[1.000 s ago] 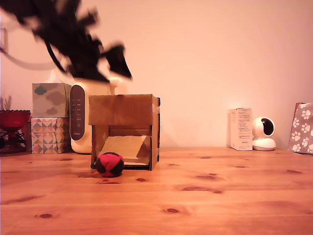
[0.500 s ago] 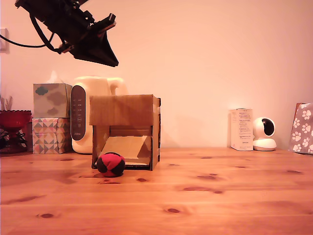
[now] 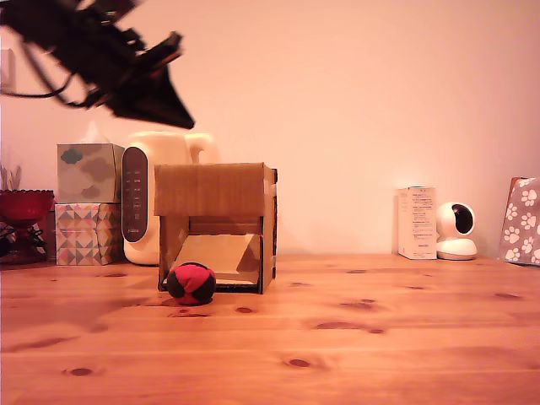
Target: Drop the footbag into the cardboard dice tower
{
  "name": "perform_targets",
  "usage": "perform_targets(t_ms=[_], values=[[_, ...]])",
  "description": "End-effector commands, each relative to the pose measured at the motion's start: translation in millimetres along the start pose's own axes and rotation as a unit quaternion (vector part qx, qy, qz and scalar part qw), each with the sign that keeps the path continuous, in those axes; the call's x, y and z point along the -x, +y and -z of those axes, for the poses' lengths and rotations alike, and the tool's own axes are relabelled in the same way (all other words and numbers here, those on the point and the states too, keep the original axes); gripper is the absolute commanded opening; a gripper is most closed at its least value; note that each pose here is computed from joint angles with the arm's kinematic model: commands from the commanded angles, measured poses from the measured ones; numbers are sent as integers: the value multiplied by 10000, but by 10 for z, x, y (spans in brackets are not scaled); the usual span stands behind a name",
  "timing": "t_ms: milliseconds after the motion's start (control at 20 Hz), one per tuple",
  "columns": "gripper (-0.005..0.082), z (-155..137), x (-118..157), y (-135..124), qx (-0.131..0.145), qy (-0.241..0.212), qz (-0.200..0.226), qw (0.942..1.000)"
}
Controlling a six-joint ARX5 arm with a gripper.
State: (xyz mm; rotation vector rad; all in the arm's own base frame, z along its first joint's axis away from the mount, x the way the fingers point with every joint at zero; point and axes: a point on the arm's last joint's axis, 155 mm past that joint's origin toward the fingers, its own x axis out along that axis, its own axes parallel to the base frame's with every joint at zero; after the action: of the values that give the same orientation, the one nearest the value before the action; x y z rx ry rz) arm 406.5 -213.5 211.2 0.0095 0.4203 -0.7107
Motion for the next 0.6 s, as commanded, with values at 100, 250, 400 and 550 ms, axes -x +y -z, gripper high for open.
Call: perform_targets(t_ms=[100, 250, 400, 550], values=[[-19, 328, 116, -69, 216, -79, 20, 9997], [-19, 637, 178, -98, 335, 11, 16, 9994], [-19, 922, 228, -124, 421, 121, 14, 9990], [-19, 1192, 269, -147, 587, 261, 11, 9979]])
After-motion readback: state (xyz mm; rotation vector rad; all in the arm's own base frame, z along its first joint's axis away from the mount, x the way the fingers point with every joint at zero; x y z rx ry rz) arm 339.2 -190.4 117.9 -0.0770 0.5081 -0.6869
